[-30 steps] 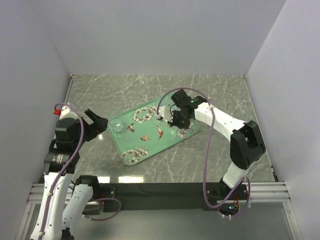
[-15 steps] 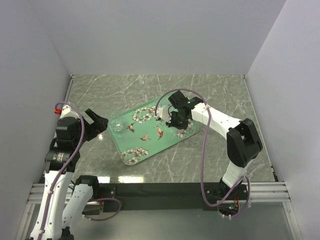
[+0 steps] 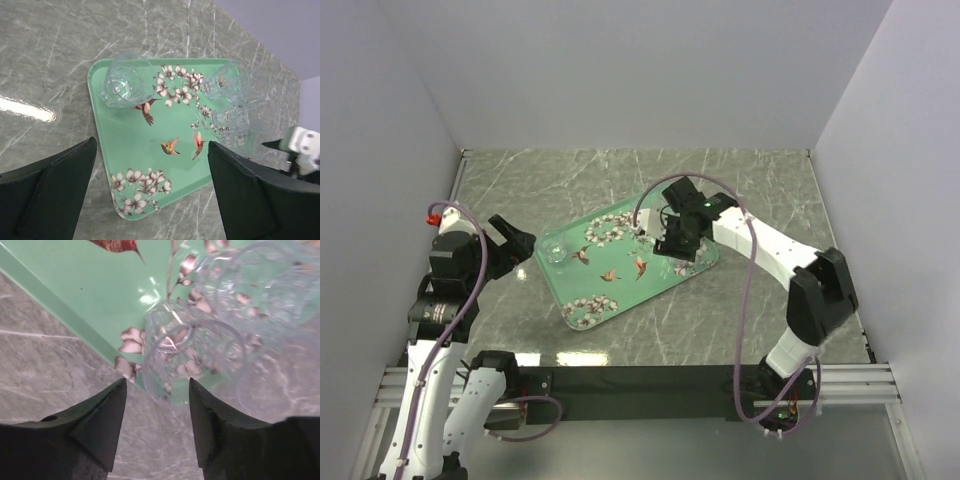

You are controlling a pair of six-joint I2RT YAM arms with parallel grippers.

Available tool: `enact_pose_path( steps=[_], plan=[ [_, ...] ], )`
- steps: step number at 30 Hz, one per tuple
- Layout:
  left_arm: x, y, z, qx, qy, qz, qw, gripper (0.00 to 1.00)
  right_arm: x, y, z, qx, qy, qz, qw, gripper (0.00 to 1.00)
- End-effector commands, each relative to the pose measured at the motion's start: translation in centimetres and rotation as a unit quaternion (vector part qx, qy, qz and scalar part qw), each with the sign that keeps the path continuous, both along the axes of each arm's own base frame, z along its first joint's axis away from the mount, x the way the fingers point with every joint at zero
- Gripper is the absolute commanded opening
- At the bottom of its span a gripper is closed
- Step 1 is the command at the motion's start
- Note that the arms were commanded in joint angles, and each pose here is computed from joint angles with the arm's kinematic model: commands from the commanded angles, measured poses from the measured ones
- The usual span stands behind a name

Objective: Place the glasses into the tray

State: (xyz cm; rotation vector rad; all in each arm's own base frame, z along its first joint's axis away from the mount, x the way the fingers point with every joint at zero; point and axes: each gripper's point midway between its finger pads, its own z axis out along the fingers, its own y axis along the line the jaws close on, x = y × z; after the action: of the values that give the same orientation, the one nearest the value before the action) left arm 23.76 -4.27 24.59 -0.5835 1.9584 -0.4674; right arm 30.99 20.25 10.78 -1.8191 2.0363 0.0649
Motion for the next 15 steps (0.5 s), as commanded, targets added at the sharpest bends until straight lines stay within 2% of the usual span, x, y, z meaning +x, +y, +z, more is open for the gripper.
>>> enact_pose_path(
  steps=[1, 6, 9, 10, 15],
  plan=[
    [0.1, 0.4, 2.4, 0.004, -0.031, 0.007, 0.999, 0.99, -0.2, -0.7, 5.1, 0.036, -0.051, 0.004, 0.998, 0.61],
    [0.4, 0.9, 3.1, 0.022, -0.035, 0.014, 0.999, 0.99, -1.0, -2.9, 8.8, 0.074, -0.081, -0.016, 0.994, 0.61],
    [0.6, 1.2, 3.5, 0.035, -0.036, 0.017, 0.999, 0.99, -0.1, -5.3, 11.5, 0.116, -0.105, -0.070, 0.985, 0.62],
    [0.8, 1.3, 3.5, 0.040, -0.035, 0.015, 0.998, 0.99, 0.8, -7.2, 12.3, 0.131, -0.111, -0.117, 0.978, 0.62],
    [2.0, 1.8, 3.7, 0.064, -0.026, 0.019, 0.997, 0.99, 2.5, -11.9, 15.4, 0.206, -0.150, -0.239, 0.937, 0.64]
  ],
)
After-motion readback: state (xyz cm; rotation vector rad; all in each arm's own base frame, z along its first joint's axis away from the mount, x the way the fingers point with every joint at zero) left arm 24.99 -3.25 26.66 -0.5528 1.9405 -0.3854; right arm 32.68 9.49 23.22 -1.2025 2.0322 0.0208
